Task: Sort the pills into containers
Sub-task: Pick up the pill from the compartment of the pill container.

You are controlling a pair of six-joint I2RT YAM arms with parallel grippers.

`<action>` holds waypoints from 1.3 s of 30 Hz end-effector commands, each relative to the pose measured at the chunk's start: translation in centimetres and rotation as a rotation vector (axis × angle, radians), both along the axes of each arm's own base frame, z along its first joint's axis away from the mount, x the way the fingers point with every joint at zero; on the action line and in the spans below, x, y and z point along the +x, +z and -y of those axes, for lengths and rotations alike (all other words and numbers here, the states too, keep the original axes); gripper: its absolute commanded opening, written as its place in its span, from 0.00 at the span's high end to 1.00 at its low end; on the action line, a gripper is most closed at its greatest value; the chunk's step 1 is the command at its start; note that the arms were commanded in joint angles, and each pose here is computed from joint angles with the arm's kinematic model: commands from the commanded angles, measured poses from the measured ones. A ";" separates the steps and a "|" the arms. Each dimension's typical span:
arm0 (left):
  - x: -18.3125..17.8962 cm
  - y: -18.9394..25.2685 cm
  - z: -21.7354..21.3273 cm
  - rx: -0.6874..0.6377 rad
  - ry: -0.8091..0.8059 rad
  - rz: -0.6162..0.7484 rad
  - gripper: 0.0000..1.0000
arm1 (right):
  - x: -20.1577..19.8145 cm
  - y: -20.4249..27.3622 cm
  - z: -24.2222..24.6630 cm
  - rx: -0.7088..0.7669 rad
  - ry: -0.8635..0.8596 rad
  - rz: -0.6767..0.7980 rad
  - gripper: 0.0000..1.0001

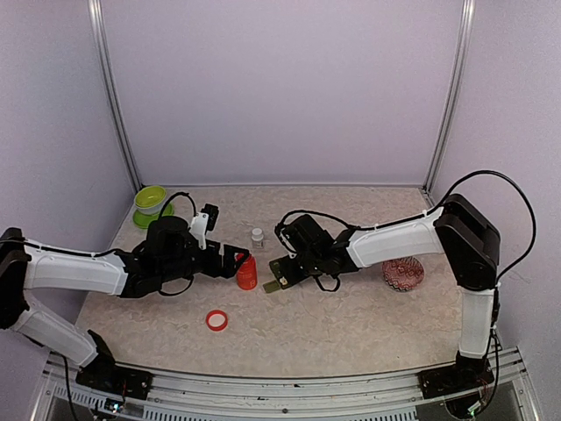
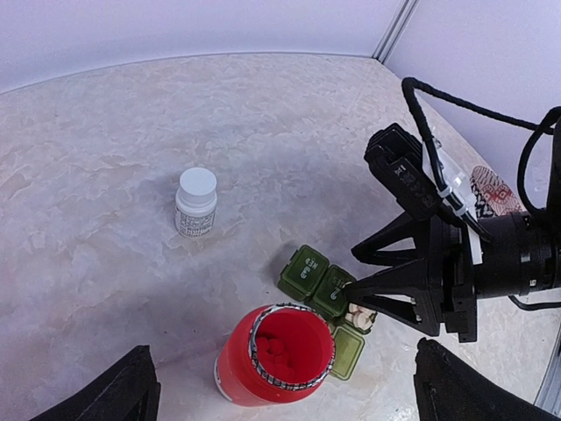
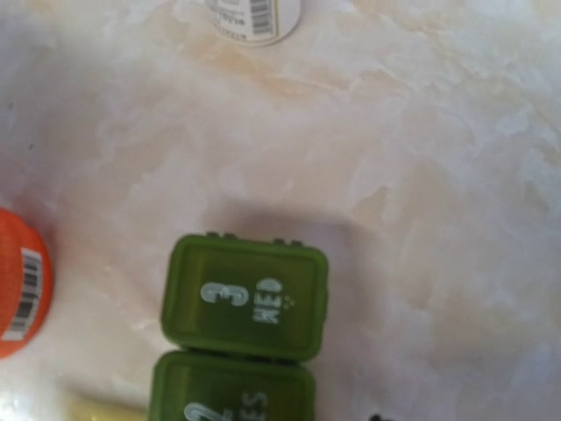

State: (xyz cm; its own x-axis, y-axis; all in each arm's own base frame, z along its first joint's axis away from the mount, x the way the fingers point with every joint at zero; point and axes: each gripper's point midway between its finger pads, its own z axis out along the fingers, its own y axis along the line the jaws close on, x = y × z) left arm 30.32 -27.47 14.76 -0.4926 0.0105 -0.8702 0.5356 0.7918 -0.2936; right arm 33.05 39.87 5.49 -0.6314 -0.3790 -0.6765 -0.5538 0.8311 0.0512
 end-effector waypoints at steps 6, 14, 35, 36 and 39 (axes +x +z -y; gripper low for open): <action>0.1 0.3 0.0 -0.029 -0.009 0.009 0.01 | 0.4 -1.3 -0.2 -0.025 0.001 -0.028 0.60; 0.1 -0.2 0.2 -0.029 -0.017 -0.005 0.01 | 0.4 -1.3 0.0 -0.038 -0.001 -0.026 0.71; 0.4 -0.6 -0.1 -0.030 0.000 -0.014 0.01 | 0.6 1.4 -1.0 0.007 0.045 0.020 0.90; 0.4 -0.5 -0.2 -0.033 0.003 -0.013 0.01 | 0.6 1.9 -1.1 0.014 0.054 0.027 0.90; 0.4 -0.2 -0.5 -0.045 0.012 -0.006 0.01 | 0.4 3.8 -2.0 0.046 0.086 0.052 0.90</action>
State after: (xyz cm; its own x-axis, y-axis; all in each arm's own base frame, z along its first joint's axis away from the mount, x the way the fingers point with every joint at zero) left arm 30.51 -27.55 14.07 -0.5111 0.0023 -0.8595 0.5359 0.7827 -0.3166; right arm 33.10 40.58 5.22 -0.6124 -0.4203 -0.6695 -0.5916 0.8054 0.0355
